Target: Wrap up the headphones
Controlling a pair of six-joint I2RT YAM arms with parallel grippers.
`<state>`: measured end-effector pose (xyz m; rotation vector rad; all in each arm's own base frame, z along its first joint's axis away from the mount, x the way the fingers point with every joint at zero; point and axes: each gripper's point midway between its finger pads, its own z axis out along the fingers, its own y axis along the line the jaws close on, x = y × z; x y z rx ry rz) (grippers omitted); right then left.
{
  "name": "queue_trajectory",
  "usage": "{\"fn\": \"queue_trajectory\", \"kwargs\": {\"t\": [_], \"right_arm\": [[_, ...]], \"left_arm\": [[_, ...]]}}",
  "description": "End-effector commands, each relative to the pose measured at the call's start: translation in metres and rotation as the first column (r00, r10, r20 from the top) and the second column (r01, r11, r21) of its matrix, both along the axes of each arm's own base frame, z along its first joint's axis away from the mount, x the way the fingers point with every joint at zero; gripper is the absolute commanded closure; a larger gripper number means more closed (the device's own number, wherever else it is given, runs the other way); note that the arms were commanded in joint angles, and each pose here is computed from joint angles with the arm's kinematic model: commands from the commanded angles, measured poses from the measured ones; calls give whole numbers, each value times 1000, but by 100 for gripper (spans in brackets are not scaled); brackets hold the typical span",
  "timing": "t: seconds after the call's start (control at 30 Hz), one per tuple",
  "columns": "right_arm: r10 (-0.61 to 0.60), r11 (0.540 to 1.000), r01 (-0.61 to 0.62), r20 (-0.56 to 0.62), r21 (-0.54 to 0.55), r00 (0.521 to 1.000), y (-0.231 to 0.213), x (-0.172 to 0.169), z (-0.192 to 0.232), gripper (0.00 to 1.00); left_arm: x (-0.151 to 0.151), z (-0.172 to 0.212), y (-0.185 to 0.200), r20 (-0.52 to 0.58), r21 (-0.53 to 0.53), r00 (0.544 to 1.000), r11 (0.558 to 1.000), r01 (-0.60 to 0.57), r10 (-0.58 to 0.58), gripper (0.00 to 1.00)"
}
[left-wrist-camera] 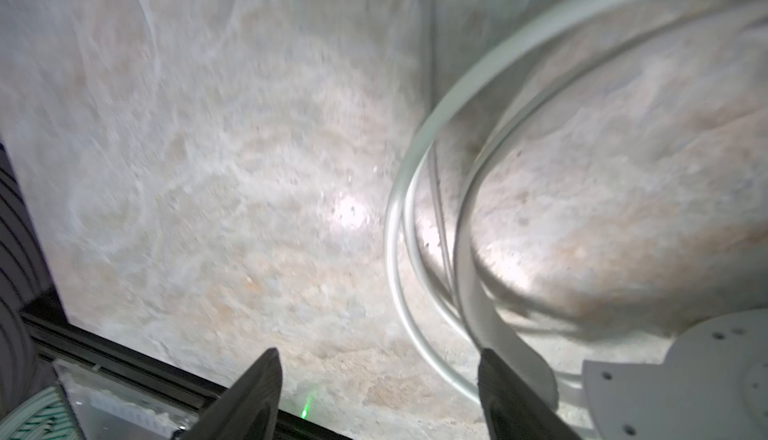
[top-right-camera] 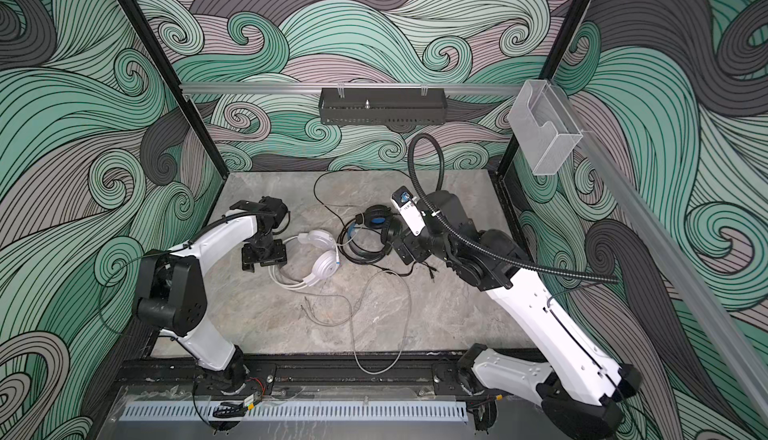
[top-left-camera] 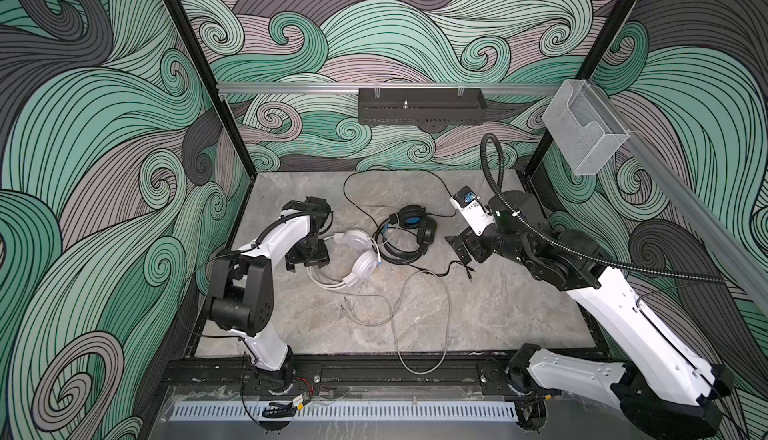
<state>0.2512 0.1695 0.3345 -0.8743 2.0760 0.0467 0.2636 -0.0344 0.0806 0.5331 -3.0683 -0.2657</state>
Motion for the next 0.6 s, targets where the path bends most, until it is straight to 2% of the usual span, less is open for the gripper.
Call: {"fn": "queue_trajectory", "kwargs": {"t": [0.0, 0.07, 0.43, 0.57], "right_arm": [[21, 999, -21, 10, 24, 1000, 5, -3, 3, 0], [21, 999, -21, 11, 27, 1000, 5, -3, 4, 0], [2, 1000, -2, 33, 11, 999, -2, -3, 6, 0], [5, 1000, -5, 8, 14, 1000, 1, -3, 4, 0]], "left_arm": [[12, -8, -20, 55, -99, 990, 987, -127, 133, 24], [13, -16, -20, 30, -86, 991, 989, -124, 127, 24], [25, -39, -19, 39, -95, 984, 981, -167, 171, 20], [27, -52, -12, 12, -79, 983, 980, -181, 183, 24]]}}
